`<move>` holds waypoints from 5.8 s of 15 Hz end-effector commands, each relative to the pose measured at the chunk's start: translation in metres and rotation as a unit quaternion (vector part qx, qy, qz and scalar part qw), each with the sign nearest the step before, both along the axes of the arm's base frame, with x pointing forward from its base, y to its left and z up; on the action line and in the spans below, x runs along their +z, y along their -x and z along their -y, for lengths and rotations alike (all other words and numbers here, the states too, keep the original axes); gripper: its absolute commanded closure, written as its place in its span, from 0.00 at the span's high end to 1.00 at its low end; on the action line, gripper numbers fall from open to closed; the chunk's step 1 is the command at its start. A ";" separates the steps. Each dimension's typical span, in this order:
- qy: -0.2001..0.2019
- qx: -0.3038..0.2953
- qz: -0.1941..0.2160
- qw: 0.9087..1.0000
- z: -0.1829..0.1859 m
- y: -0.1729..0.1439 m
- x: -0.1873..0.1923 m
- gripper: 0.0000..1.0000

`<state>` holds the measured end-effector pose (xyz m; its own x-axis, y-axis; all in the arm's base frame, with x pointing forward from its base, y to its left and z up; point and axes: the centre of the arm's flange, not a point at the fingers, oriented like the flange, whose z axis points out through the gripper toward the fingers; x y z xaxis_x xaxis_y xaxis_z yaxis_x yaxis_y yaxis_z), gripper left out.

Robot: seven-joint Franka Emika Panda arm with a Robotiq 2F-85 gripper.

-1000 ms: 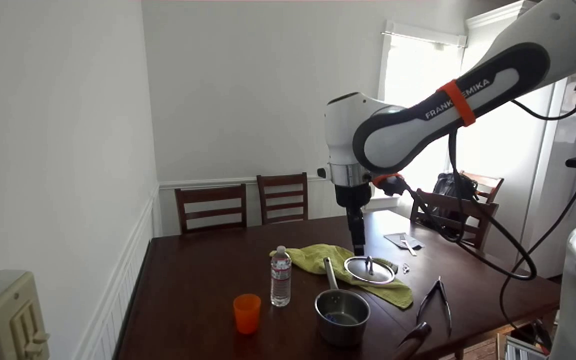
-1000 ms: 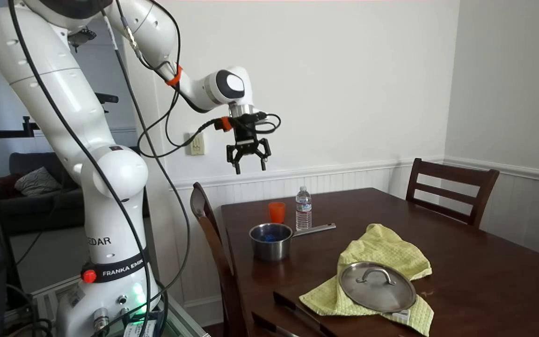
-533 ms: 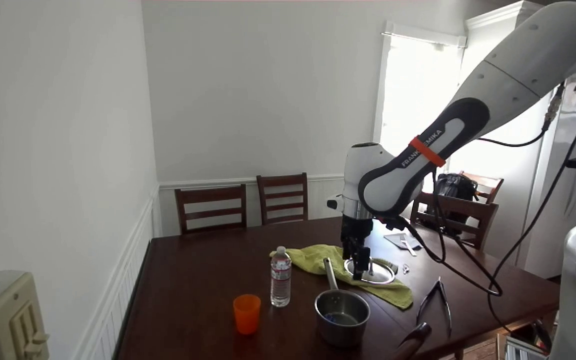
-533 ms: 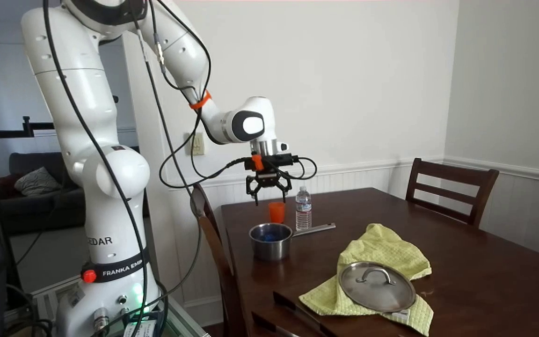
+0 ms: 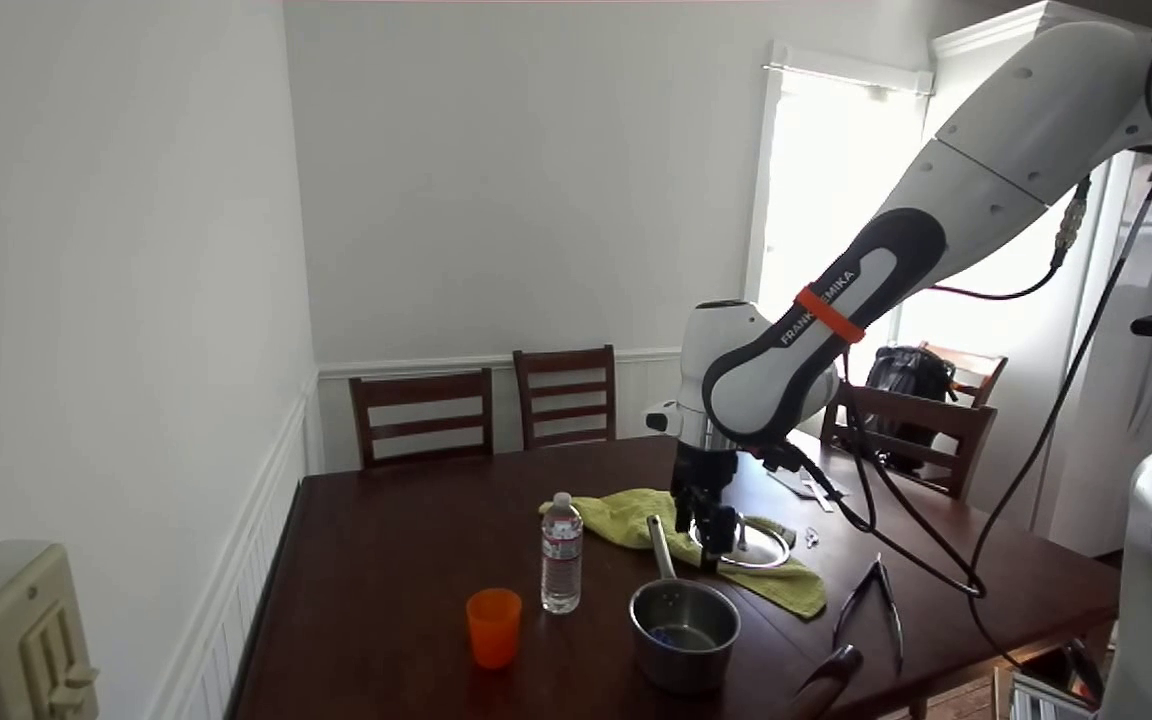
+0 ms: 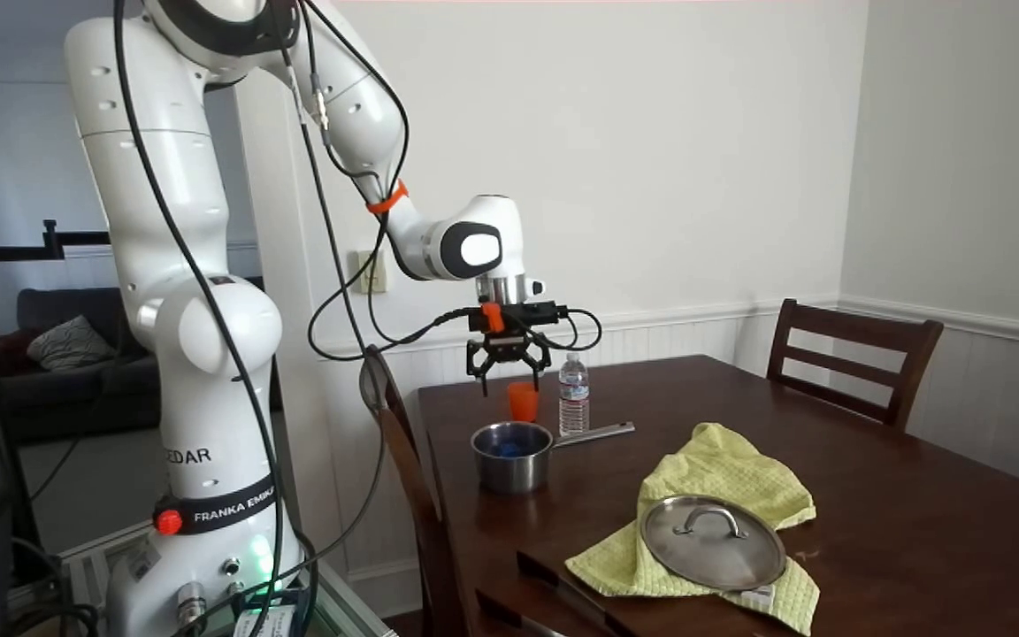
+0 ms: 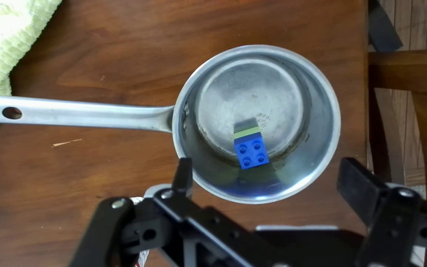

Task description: Remove the green and blue blocks from the pot and put them in the orange cup

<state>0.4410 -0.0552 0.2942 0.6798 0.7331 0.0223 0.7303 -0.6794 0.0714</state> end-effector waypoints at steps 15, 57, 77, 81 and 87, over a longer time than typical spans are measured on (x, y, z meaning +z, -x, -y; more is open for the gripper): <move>-0.075 0.057 0.005 0.996 0.001 -0.004 -0.084 1.00; 0.013 -0.008 0.222 0.975 -0.005 0.003 0.041 0.12; -0.095 -0.184 0.006 0.978 -0.116 -0.213 -0.031 0.12; -0.084 -0.197 0.001 0.977 -0.144 -0.235 -0.038 0.12; -0.047 -0.227 -0.028 0.972 -0.138 -0.228 -0.050 0.89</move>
